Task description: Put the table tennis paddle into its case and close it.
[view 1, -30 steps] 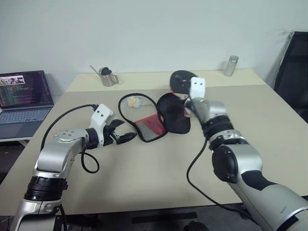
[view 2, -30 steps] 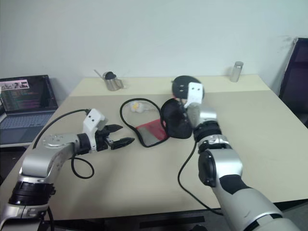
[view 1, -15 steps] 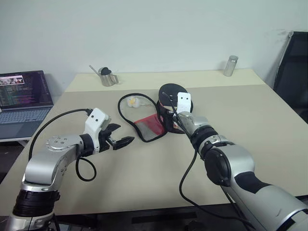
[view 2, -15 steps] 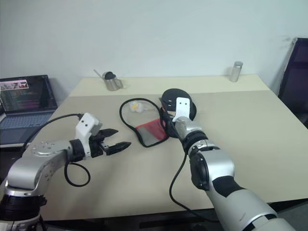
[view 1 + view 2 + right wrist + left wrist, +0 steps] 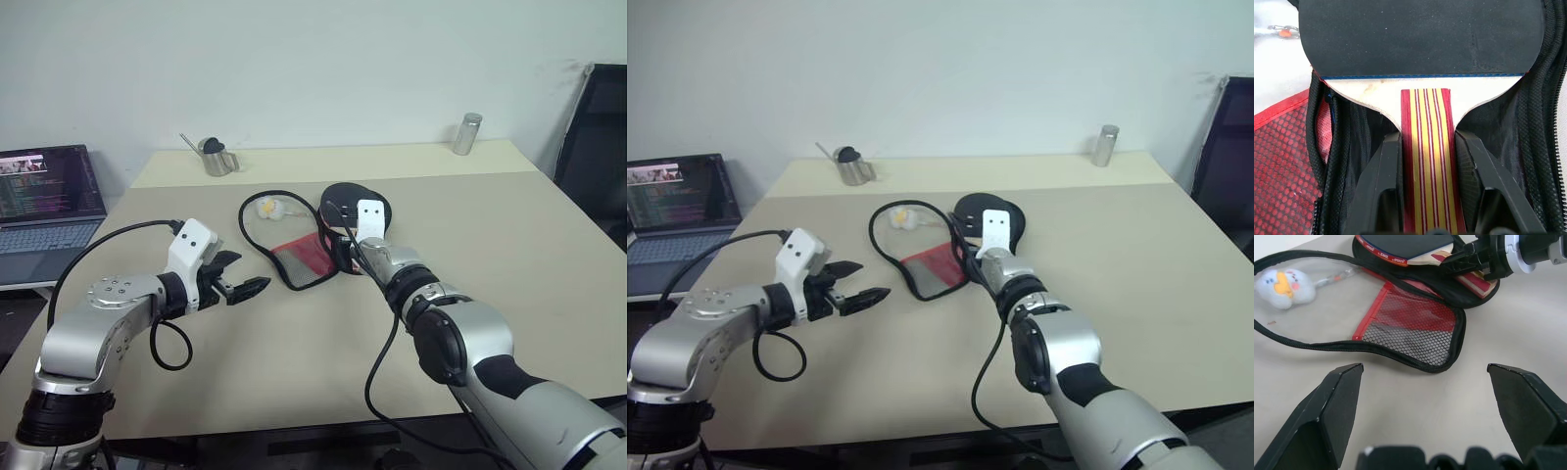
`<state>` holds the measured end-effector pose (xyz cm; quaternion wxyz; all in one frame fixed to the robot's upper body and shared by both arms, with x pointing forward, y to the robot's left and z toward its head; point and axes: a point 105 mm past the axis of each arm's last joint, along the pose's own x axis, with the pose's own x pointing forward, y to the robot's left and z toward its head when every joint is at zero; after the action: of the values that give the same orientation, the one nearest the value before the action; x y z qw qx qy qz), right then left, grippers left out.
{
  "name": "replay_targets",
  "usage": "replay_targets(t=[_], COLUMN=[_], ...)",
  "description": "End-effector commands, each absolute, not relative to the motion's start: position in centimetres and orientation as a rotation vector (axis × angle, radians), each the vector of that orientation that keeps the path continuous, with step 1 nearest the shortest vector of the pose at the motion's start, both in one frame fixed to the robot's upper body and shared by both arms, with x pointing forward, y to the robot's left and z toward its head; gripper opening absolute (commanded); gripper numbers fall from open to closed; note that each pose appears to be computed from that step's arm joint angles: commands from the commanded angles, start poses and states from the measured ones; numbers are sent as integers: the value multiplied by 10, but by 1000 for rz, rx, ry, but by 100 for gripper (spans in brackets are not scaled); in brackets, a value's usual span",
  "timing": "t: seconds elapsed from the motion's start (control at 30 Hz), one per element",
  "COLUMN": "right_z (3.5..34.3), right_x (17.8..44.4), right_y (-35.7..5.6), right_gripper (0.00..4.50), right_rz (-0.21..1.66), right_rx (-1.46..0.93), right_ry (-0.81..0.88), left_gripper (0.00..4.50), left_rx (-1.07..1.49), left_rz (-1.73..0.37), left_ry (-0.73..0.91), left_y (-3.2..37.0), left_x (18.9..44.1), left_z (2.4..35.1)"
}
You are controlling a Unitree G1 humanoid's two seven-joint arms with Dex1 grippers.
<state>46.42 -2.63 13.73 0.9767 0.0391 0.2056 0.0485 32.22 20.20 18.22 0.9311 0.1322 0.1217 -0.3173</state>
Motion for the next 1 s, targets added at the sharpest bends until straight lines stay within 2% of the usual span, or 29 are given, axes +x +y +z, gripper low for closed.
replay_targets(t=[0.03,0.2,0.27,0.37,0.53,0.67,0.9,1.0], right_z=[142,138,136,135,135,139,185,209], right_x=[466,465,464,465,465,466,472,476], right_y=[-27,-27,-29,-31,-33,-32,-19,-28], right_gripper=[107,107,180,259,440,449,449,449], right_rz=[87,84,76,68,65,73,244,333], right_rx=[74,72,74,74,73,76,90,73], right_ry=[385,398,407,411,409,401,333,286], left_gripper=[446,446,446,446,446,446,446,446], left_rx=[305,307,309,310,313,314,268,218], left_rz=[-643,-642,-641,-640,-640,-638,-543,-468], left_ry=[197,195,195,195,192,189,127,91], left_y=[202,202,202,202,202,202,217,230], left_x=[320,321,321,322,324,325,342,354], left_z=[198,199,199,199,200,200,214,225])
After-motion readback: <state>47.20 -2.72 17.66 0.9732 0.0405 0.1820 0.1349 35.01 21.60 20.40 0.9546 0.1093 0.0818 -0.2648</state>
